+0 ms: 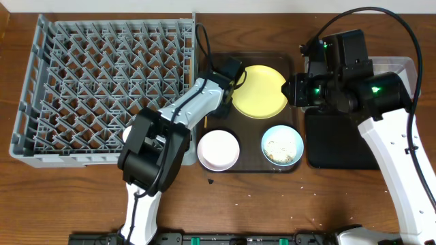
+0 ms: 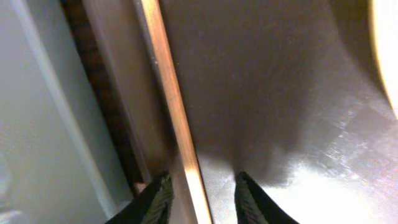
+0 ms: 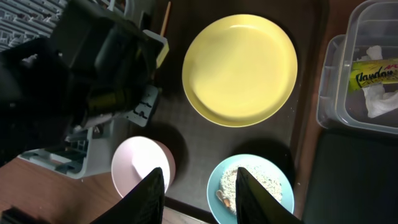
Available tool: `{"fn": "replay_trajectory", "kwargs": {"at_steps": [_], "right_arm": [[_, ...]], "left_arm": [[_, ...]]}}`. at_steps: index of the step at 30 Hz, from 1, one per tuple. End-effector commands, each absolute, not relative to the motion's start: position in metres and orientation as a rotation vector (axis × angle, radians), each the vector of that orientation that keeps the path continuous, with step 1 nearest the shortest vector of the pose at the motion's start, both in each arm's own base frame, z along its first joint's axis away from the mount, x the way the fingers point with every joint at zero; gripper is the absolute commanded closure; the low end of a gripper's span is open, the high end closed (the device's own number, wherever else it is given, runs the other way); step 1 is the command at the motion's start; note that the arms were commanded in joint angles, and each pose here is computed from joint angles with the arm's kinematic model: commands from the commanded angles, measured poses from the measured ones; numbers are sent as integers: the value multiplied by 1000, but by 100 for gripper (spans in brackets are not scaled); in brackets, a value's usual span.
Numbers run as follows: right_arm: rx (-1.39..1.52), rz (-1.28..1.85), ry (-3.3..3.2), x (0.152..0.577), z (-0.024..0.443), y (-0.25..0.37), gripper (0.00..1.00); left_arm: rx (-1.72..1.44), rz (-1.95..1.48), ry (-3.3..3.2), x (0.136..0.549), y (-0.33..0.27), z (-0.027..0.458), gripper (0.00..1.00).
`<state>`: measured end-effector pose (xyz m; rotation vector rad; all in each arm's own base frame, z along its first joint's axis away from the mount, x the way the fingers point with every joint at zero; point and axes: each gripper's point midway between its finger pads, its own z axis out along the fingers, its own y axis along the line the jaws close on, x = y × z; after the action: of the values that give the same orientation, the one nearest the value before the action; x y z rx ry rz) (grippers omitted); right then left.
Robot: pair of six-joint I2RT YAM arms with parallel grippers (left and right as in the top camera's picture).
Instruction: Sort waste into correct bins and load items into the dishwasher
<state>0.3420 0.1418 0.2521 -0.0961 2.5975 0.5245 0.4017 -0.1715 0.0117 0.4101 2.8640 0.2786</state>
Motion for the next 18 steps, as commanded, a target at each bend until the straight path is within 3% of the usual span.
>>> {"fn": "replay_trajectory", "kwargs": {"at_steps": [1,3,18], "right_arm": [[-100,513,2594,344,253,140,64],[-100,513,2594,344,253,140,64],[-99,511,2604,342,251,139,65]], "left_arm": [[331,253,2811,413,-157,45,63],[329,218,2785,414,-160,58,59],[276,282,2808,415,-133,58,59]]}}
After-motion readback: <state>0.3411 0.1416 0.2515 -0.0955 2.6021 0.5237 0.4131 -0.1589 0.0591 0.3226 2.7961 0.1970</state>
